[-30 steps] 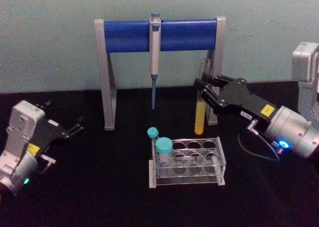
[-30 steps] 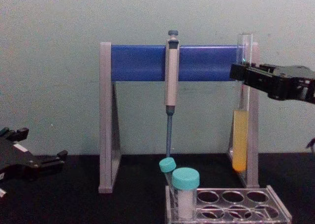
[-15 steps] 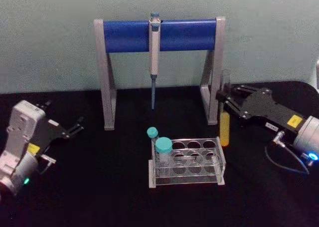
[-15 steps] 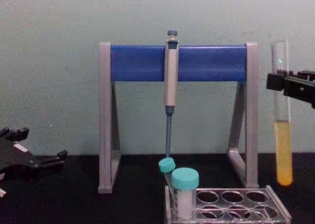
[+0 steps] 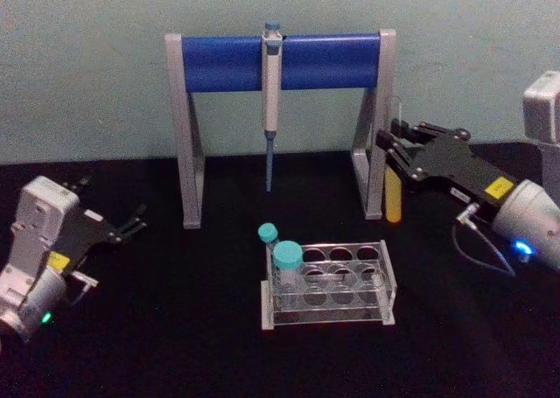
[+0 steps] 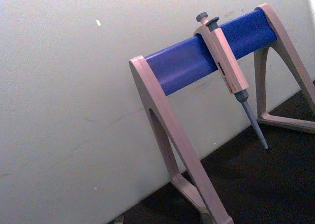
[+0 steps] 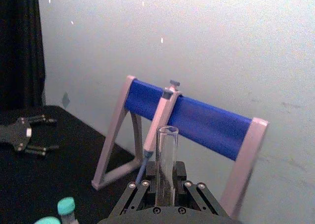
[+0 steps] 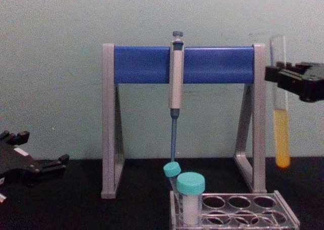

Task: Pick up the test tube from the test tube rack, shake it, then place it back into the test tube rack.

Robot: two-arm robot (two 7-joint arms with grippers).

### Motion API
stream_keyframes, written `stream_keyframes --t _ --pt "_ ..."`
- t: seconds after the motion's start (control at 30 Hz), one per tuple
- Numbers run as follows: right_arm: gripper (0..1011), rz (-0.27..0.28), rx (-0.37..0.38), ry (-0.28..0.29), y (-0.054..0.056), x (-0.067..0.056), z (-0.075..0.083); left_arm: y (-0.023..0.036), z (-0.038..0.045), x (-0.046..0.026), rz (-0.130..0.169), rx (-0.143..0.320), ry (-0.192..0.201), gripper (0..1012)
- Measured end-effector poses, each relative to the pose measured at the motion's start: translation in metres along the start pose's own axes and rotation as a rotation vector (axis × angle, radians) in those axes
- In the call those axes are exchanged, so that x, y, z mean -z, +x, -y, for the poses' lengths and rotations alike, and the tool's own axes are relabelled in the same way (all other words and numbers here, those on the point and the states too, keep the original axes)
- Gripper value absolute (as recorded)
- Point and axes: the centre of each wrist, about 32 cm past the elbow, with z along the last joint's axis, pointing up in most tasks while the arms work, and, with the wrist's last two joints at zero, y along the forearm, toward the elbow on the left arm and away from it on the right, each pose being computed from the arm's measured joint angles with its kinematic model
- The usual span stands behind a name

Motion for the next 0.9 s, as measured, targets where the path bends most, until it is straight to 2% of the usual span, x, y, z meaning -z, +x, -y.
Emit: stream_keyframes --t 0.23,0.5,0.7,0.9 --pt "229 -0.035 -0.048 0.052 -0.002 0.005 -0.018 0.0 0.0 0.0 0.0 0.0 0.0 1001" --pt "229 -0.117 -0.167 0.085 -0.006 0.01 -0.025 0.0 0.0 0.0 0.0 0.0 0.0 1001" --pt "229 -0.143 -0.24 0.069 -0.005 0.008 -0.013 0.0 0.0 0.0 0.0 0.0 0.0 1001" --pt "229 -0.135 -0.23 0.013 -0.003 0.002 0.012 0.0 0.0 0.0 0.0 0.0 0.0 1001"
